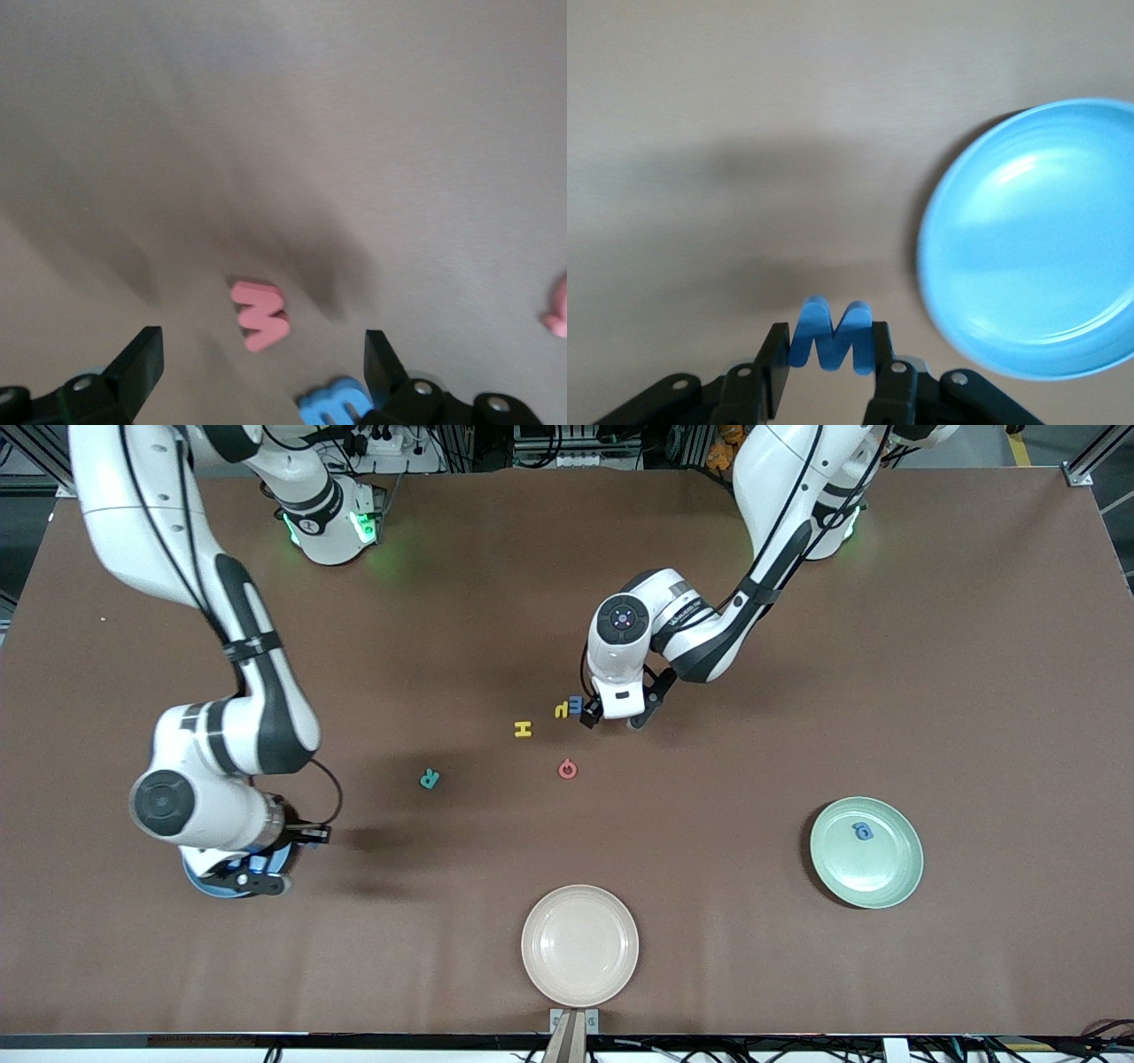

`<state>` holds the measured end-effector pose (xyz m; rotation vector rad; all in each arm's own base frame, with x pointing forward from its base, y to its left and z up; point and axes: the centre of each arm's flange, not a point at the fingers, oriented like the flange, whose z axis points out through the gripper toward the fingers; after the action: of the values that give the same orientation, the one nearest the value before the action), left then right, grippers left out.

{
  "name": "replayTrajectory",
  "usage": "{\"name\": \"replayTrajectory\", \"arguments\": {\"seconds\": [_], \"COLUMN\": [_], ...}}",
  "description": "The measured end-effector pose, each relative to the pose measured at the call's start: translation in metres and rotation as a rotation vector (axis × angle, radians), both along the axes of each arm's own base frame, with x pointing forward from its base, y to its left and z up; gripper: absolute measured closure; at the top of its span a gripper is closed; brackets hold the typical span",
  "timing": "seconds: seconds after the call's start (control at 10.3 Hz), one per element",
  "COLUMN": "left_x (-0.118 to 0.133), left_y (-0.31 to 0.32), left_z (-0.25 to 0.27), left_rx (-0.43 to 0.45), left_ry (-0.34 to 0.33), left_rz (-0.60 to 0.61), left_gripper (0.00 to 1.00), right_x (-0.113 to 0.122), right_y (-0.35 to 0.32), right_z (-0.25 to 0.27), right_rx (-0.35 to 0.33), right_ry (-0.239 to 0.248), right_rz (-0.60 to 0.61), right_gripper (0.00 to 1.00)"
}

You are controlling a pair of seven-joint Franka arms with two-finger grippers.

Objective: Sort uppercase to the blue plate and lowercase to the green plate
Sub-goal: 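Drop the M onto the blue plate while the left gripper grasps pink m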

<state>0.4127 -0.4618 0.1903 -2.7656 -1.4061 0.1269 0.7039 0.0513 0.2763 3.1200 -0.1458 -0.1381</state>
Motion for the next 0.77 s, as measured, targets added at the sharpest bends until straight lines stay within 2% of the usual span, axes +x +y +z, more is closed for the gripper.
{"name": "replayTrajectory", "arguments": {"seconds": [0.19, 0.48, 0.77], "left_x": [-0.011, -0.011, -0.013], "left_y": [0.001, -0.002, 0.0], "left_z": [-0.008, -0.007, -0.013], "left_rx": [0.023, -0.006, 0.004], "left_ry": [-0.019, -0.042, -0.045], "left_rz": [0.002, 0.027, 0.028], "left_gripper": [0.0, 0.0, 0.05], "right_x": [-0.002, -0.01, -0.011], "right_y": [-0.062, -0.126, -0.12], "right_z": [-0.007, -0.017, -0.02], "right_rx": [0.017, 0.036, 0.042], "right_ry": [0.023, 0.042, 0.05], "right_rz": [0.086, 0.137, 0.15], "right_gripper": [0.59, 0.59, 0.21]}}
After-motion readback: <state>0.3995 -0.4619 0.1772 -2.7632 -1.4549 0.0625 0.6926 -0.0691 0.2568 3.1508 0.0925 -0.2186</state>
